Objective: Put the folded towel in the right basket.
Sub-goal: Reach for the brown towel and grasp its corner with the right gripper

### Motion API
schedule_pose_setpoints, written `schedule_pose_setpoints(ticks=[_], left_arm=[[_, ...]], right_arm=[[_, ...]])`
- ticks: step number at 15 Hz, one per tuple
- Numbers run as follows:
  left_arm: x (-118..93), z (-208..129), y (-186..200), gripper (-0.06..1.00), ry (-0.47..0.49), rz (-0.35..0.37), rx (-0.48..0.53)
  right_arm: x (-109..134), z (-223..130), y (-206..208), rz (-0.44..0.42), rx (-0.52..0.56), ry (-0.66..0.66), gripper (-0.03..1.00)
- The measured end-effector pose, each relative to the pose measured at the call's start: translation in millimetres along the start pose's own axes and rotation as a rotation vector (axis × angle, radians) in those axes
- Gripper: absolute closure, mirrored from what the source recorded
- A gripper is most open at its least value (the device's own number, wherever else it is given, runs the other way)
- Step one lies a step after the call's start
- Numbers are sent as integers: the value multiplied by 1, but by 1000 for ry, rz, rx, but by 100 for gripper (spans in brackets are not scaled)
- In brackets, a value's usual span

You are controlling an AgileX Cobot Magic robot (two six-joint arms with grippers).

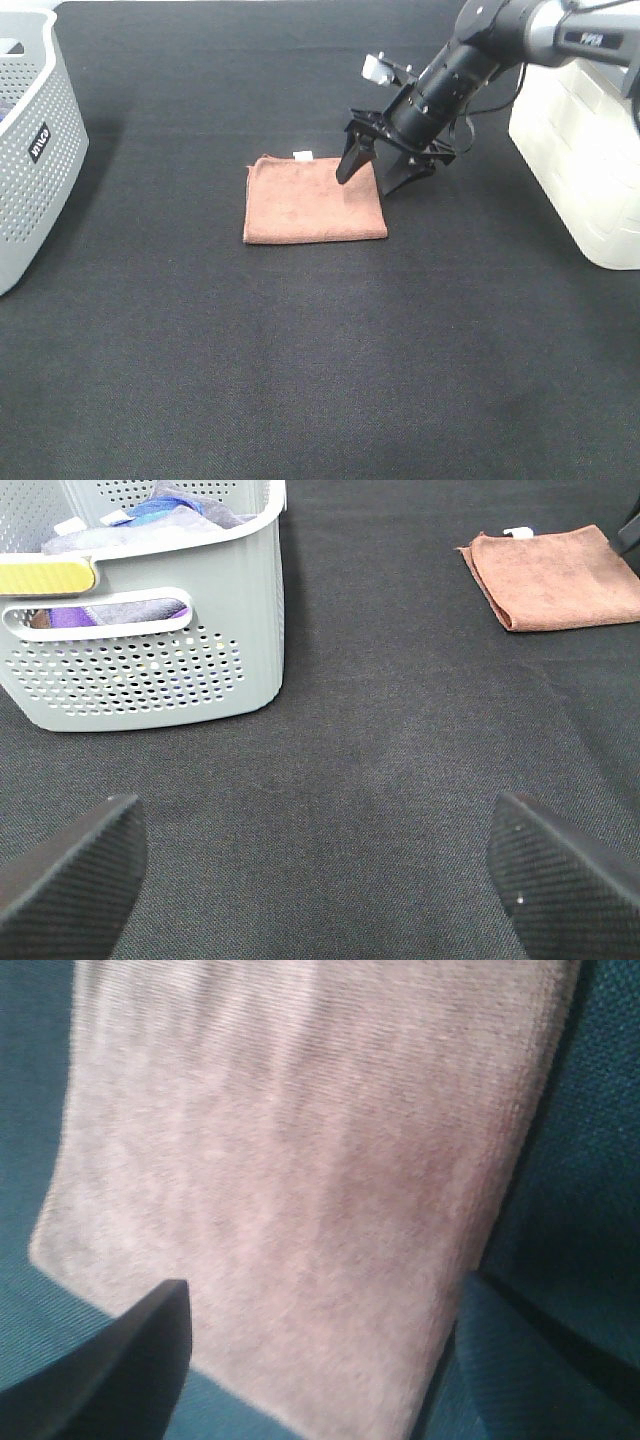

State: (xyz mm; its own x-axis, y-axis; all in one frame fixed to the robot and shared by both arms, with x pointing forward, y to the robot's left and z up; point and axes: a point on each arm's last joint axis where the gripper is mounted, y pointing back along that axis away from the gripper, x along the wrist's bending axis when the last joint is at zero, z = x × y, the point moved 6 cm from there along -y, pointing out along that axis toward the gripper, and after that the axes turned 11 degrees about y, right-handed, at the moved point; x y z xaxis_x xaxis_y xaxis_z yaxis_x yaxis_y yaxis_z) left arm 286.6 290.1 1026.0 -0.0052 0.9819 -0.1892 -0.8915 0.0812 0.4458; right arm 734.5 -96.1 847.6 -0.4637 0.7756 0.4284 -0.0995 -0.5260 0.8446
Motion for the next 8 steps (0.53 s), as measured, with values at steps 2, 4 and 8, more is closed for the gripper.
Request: schedule_pose_setpoints(ticks=[2, 4, 8], left_arm=[[0, 0, 0, 7, 0, 0, 0], [0, 0, 0, 7, 0, 0, 0], [0, 0, 0, 7, 0, 0, 0]], right_arm=[[-7, -2, -10, -9, 0, -10, 27], [-10, 0, -10, -29, -17, -3, 27], [-14, 0, -10, -55, -13, 12, 27]])
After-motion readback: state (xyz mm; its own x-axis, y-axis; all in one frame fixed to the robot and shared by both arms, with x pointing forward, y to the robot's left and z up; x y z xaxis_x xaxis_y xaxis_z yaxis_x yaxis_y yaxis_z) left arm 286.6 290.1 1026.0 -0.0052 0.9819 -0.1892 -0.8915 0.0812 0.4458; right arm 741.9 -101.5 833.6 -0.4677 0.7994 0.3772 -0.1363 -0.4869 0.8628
